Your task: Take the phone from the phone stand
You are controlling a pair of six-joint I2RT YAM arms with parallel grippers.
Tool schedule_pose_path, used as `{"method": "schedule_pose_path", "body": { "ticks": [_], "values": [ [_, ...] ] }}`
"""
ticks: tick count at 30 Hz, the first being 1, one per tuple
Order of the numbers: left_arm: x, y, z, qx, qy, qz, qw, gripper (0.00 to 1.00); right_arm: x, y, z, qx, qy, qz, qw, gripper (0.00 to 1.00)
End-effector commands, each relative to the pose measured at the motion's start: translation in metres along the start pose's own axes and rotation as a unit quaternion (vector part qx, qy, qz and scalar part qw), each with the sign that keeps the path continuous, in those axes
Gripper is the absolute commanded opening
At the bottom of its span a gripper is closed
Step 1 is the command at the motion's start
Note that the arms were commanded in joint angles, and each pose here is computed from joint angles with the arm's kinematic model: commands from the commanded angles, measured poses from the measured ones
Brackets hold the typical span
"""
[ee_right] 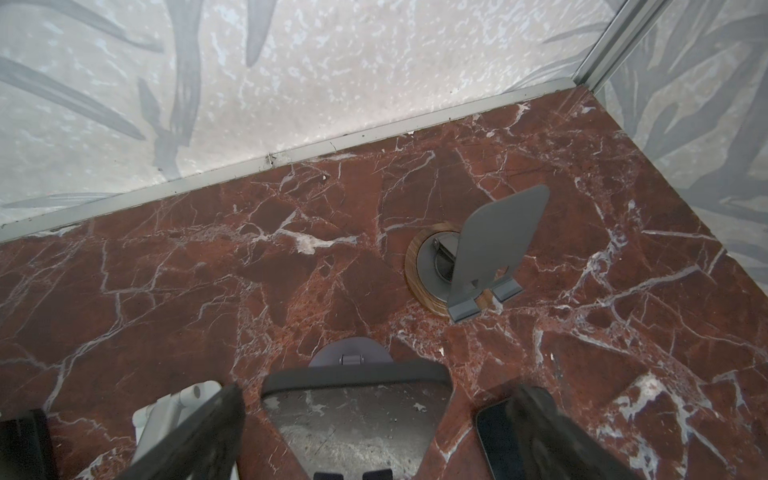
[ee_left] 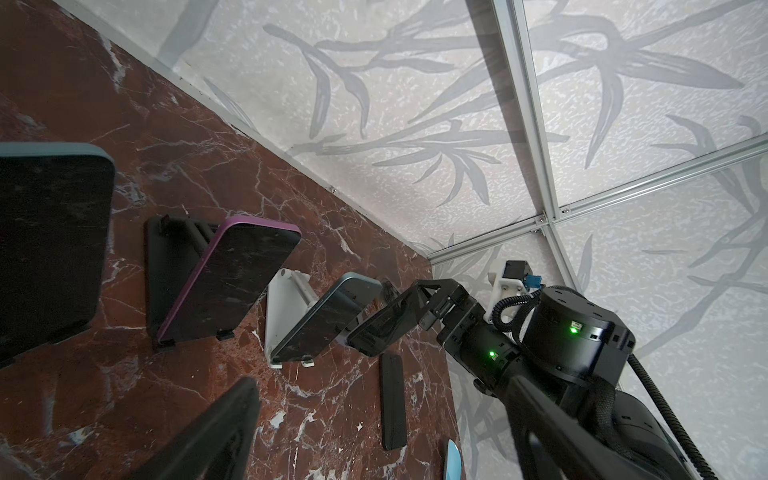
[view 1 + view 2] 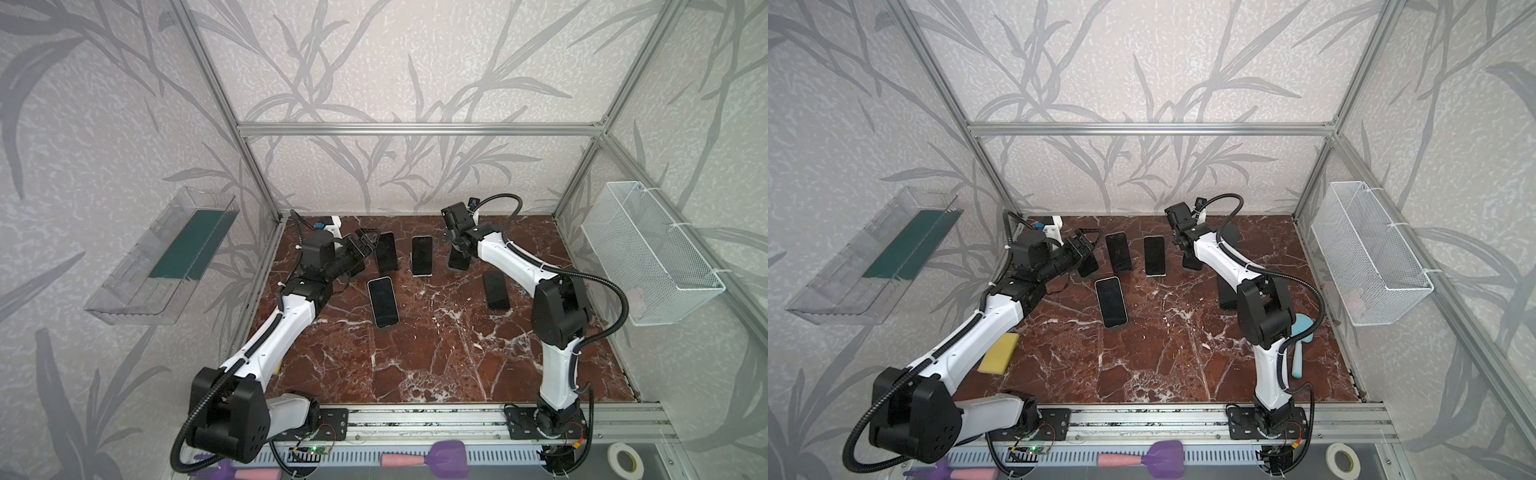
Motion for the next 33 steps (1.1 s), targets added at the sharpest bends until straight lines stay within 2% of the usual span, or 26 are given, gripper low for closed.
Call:
{"method": "schedule_pose_path", "body": {
  "ticks": [1,10,13,20,33],
  "values": [
    [-0.003,-0.002,-0.001,0.006,-0.013,0.003,1.000,0.93,-0.010,-0.004,0.008,0.008,0.006,0.007,1.000,0.99],
    [-0.002,-0.001,-0.002,0.003,-0.014,0.000,1.000,0.93,-0.019,-0.008,0.007,0.006,0.001,-0.002,1.000,1.00],
    [-0.003,-0.002,-0.001,0.005,-0.015,0.001,1.000,0.93,-0.021,-0.010,0.006,0.007,0.001,-0.007,1.000,0.97],
    [-0.003,-0.001,-0.004,0.004,-0.021,0.002,1.000,0.93,-0.031,-0.015,0.004,0.014,0.017,0.008,1.000,0.82],
    [-0.003,-0.001,-0.004,0.004,-0.022,0.001,1.000,0.93,-0.022,-0.013,0.004,0.026,0.042,0.001,0.999,0.70]
  ]
}}
Point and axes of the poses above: each gripper's point midway between its finger pads, its own x axis back along the fingers, its own z axis along the line the jaws close on, y = z × x, the point moved 1 cm from there along x, back along the fingers, and after that the axes turned 15 degrees about -x, right-handed, at the moved point
